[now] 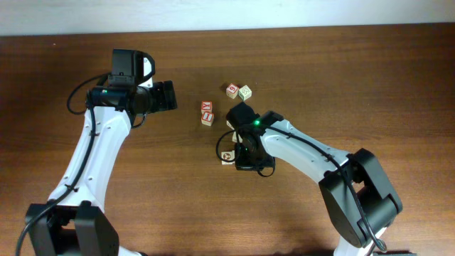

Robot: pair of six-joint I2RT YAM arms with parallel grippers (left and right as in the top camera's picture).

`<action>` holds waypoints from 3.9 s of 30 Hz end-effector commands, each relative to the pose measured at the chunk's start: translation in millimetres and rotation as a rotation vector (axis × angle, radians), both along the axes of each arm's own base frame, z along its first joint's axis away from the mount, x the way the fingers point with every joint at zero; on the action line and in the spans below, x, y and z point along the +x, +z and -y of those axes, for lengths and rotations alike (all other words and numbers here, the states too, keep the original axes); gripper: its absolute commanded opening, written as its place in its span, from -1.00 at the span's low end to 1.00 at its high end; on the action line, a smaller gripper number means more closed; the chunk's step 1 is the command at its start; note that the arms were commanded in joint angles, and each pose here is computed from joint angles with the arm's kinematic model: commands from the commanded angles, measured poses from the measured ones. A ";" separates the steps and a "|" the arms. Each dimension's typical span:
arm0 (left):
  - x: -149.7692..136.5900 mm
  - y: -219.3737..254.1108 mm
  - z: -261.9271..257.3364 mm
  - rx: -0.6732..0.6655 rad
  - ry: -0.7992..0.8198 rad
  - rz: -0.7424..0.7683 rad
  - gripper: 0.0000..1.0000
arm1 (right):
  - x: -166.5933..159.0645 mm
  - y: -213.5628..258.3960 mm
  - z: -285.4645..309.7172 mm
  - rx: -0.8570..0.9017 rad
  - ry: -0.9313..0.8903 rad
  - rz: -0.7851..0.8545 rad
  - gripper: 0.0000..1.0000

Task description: Rotate 3 blocks

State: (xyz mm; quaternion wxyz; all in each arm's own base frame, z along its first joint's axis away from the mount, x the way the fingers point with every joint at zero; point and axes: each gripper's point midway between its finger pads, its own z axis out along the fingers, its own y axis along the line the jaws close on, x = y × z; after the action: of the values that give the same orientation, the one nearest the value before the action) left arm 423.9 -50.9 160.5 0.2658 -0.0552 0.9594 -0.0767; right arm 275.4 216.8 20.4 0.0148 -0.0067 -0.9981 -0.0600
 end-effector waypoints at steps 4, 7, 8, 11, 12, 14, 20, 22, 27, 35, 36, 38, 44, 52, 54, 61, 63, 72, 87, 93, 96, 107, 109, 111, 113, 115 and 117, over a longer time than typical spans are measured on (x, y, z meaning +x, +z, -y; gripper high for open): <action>2.9 2.5 -1.1 0.007 0.002 0.007 0.72 | 0.2 -5.0 -1.5 0.005 0.018 -0.002 -0.92; 2.5 2.5 0.3 0.000 -0.003 0.006 0.72 | -0.1 -4.4 -0.3 0.026 0.013 -0.021 -0.91; 2.4 2.5 0.9 -0.003 -0.005 0.006 0.72 | 1.3 -4.4 1.3 0.028 0.007 -0.021 -0.92; 2.4 2.5 0.9 -0.003 -0.005 0.006 0.72 | 1.0 -3.9 -1.6 0.044 0.027 -0.023 -0.91; 2.4 2.5 0.9 -0.003 -0.005 0.006 0.72 | 0.9 -3.8 -2.0 0.047 0.031 -0.023 -0.91; 2.4 2.5 0.8 -0.003 -0.004 0.006 0.72 | -0.5 -3.7 -1.6 0.048 0.032 -0.030 -0.91; 2.5 2.5 0.8 -0.003 -0.004 0.006 0.73 | 1.5 -2.3 0.0 0.080 0.027 -0.046 -0.82; 2.5 2.5 0.8 -0.003 -0.004 0.006 0.73 | 3.0 -2.1 1.3 0.084 0.019 -0.047 -0.83; 2.5 2.5 0.8 -0.003 -0.004 0.006 0.73 | 9.1 -2.4 -0.7 0.089 0.020 -0.020 -0.83; -15.3 -8.7 -0.9 -0.021 0.042 -0.084 -1.00 | 33.0 44.4 21.1 0.093 -0.002 0.039 -0.92; -25.9 -18.0 2.2 -0.045 0.051 -0.134 -1.00 | 38.8 42.6 32.5 0.118 -0.003 0.033 -0.92; -50.9 -42.9 28.7 -0.165 -0.068 -0.224 -1.00 | 47.6 38.6 42.5 0.205 -0.011 0.030 -0.92; -101.4 -107.7 63.6 -0.381 -0.173 -0.332 -1.00 | 49.8 20.7 36.0 0.303 0.004 0.049 -0.92; -119.6 -129.0 128.6 -0.399 -0.375 -0.339 -1.00 | 44.4 -7.2 34.7 0.341 -0.052 0.060 -0.92; -121.2 -130.4 130.5 -0.399 -0.375 -0.346 -1.00 | 44.3 -9.1 34.5 0.340 -0.052 0.057 -0.92; -125.0 -142.8 142.0 -0.399 -0.381 -0.376 -1.00 | 43.5 -8.8 29.9 0.342 -0.038 0.062 -0.92; -121.6 -146.2 143.3 -0.402 -0.377 -0.383 -1.00 | 43.5 -8.8 29.9 0.342 -0.038 0.062 -0.92; -122.0 -141.3 153.8 -0.468 -0.411 -0.379 -1.00 | 44.7 -8.5 29.3 0.345 -0.059 0.060 -0.92; -119.3 -141.8 153.1 -0.459 -0.408 -0.367 -1.00 | 39.1 11.9 12.0 0.403 0.041 0.098 -0.92; -119.4 -141.8 153.1 -0.459 -0.408 -0.368 -1.00 | 38.0 50.7 -11.5 0.447 0.108 0.184 -0.92; -119.6 -141.8 153.0 -0.459 -0.408 -0.369 -1.00 | 38.2 64.3 -31.8 0.465 0.155 0.211 -0.92; -119.7 -141.8 153.1 -0.460 -0.408 -0.369 -1.00 | 21.7 67.8 -61.5 0.435 0.205 0.222 -0.92; -119.6 -141.8 153.1 -0.460 -0.408 -0.369 -1.00 | 19.4 68.2 -66.0 0.426 0.208 0.227 -0.92; -119.6 -141.8 153.1 -0.460 -0.408 -0.369 -1.00 | 15.8 66.6 -69.6 0.410 0.216 0.230 -0.92; -119.6 -141.8 153.1 -0.460 -0.408 -0.369 -1.00 | 15.0 65.8 -71.3 0.408 0.215 0.230 -0.92; -119.9 -141.9 152.9 -0.459 -0.407 -0.371 -1.00 | 14.9 64.2 -71.3 0.406 0.214 0.226 -0.92; -119.9 -142.0 152.7 -0.459 -0.406 -0.371 -1.00 | 14.8 64.0 -71.2 0.406 0.203 0.222 -0.92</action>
State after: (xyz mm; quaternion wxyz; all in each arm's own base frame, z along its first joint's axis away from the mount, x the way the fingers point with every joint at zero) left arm 308.4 -179.8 0.8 0.0549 0.0465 0.9603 -0.2696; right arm 295.9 285.3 94.2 -0.1013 0.1055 -0.9533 -0.2644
